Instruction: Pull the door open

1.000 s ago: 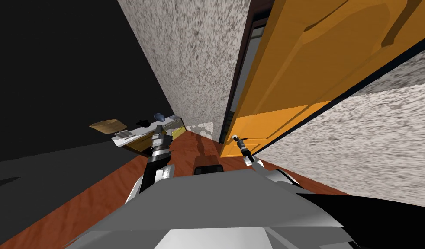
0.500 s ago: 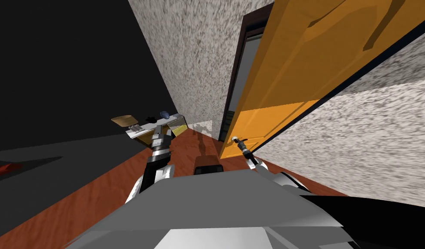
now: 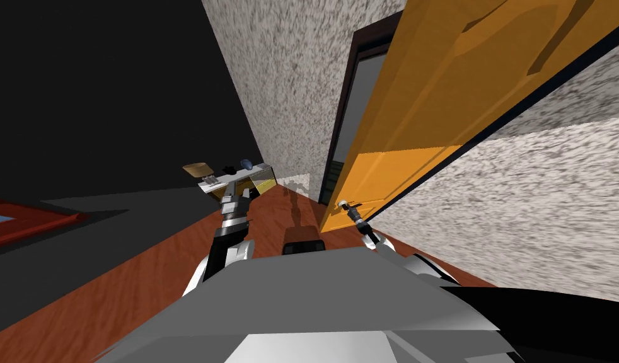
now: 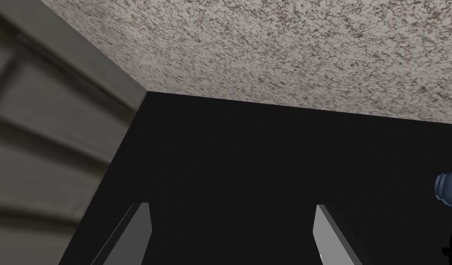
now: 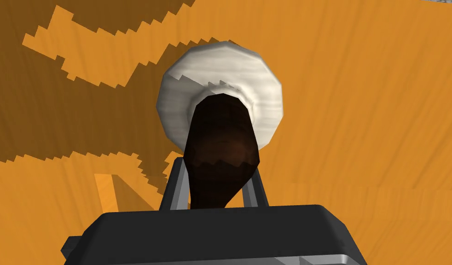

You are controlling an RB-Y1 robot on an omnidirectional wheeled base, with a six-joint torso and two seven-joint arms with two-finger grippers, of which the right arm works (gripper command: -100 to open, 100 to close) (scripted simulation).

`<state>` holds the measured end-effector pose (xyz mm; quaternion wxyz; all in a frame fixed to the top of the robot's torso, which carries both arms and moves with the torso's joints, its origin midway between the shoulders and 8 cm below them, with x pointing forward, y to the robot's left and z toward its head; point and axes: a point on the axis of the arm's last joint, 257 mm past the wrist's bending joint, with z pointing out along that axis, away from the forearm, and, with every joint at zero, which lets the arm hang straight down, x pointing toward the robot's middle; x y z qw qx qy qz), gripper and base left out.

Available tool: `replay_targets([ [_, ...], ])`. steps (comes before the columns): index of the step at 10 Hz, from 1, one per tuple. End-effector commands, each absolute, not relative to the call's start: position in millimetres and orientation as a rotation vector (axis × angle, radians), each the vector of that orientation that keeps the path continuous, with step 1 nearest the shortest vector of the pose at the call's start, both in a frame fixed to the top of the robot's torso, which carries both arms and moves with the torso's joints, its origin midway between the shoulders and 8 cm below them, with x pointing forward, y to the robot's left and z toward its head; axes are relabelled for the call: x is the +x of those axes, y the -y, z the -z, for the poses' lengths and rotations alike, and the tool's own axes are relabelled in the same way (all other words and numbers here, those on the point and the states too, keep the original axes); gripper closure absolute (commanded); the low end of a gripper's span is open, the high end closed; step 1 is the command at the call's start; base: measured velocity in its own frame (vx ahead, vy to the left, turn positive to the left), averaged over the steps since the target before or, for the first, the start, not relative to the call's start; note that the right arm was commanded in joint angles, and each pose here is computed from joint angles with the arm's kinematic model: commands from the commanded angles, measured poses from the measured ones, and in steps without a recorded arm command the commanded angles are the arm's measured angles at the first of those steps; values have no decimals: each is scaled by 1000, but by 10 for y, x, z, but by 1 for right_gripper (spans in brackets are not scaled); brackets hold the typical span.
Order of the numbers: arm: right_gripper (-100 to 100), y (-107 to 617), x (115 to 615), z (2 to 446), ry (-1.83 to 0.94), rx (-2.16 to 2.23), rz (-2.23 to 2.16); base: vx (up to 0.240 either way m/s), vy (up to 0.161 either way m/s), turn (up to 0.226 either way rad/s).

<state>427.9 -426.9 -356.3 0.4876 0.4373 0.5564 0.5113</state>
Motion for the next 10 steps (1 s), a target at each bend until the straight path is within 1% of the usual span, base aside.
replay_targets([
  [1,100,4297,4214,3578,-1360,1058,-1246,-117,-55,76],
  [5,100,4388,3979,3557,-1381,1035,-1269,-179,-97,171],
  [8,100,4370,3942,3575,-1389,1036,-1277,-111,-49,62],
  [10,100,4409,3833,3586,-1393,1035,-1281,-137,-73,186],
])
